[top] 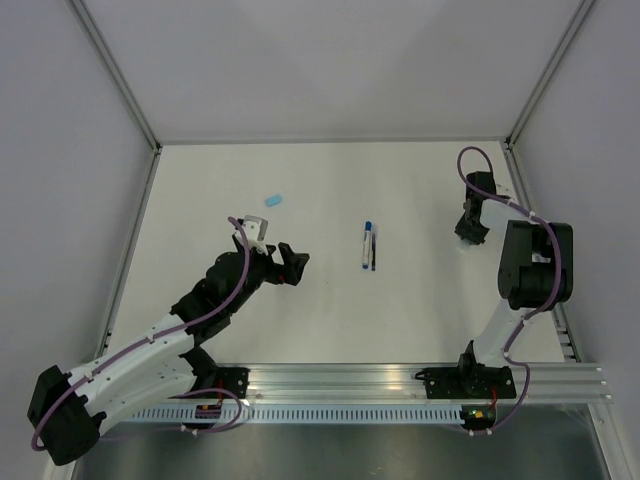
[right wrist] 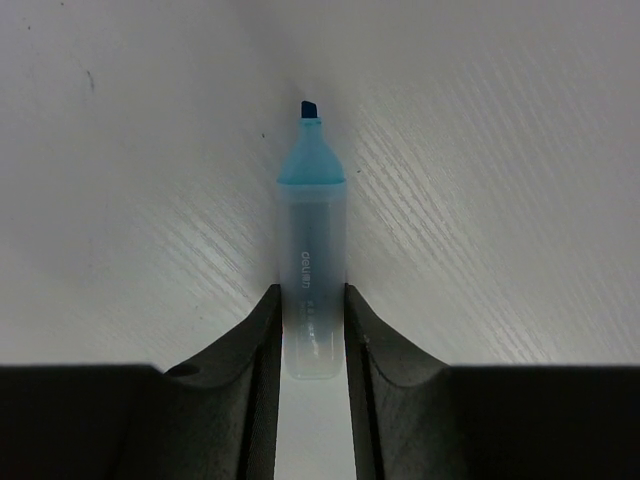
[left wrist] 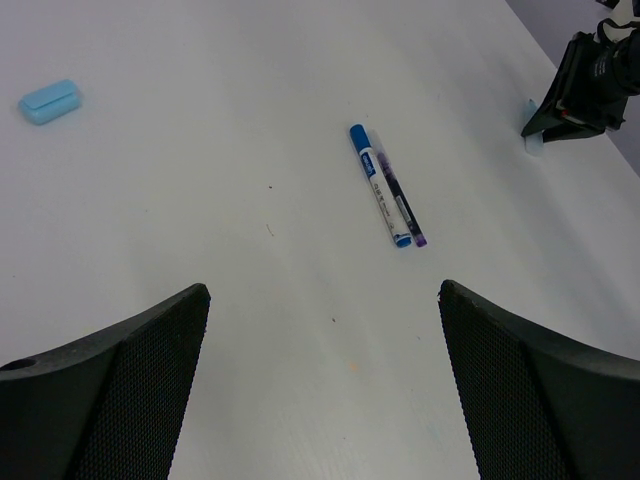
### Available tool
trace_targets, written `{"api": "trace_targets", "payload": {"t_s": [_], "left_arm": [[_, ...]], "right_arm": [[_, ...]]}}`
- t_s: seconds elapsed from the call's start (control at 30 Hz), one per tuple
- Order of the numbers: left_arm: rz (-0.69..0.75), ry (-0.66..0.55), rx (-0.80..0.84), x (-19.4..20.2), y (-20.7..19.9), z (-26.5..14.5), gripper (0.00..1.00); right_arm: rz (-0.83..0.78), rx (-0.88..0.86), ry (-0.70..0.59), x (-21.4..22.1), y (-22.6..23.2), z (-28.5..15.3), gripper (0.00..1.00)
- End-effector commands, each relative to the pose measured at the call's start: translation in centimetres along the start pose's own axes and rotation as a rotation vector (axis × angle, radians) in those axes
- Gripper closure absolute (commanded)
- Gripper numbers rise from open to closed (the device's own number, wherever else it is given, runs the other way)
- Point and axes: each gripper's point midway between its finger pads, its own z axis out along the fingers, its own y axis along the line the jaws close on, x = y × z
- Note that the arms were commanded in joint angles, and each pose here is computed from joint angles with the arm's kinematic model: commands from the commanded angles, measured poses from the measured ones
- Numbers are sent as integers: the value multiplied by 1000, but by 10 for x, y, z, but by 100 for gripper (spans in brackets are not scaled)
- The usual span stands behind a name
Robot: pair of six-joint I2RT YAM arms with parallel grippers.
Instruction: Insert the pens into the pen caps
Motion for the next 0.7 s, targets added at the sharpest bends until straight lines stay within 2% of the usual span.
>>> {"api": "trace_targets", "payload": {"t_s": [0.0, 0.1, 0.17, 0.33, 0.47, 0.67], "left_arm": [[-6, -36, 29, -8, -6, 2, 0], [-9, -33, 67, -7, -13, 3, 3], [-10, -20, 77, -3, -15, 5, 4], [-25, 8, 112, -5, -24, 4, 4], [-67, -7, 136, -14, -31, -3, 5], [-168, 3, 236, -31, -57, -7, 8]], "right_arm": [[-119, 18, 198, 63, -18, 5, 85], [-175, -73, 185, 68, 5, -7, 96], [-244, -136, 141, 74, 32, -24, 99], [-304, -295, 40, 86, 80, -63, 100], [-340, -337, -40, 84, 91, -86, 100], [-358, -489, -159, 83, 110, -133, 100]]}}
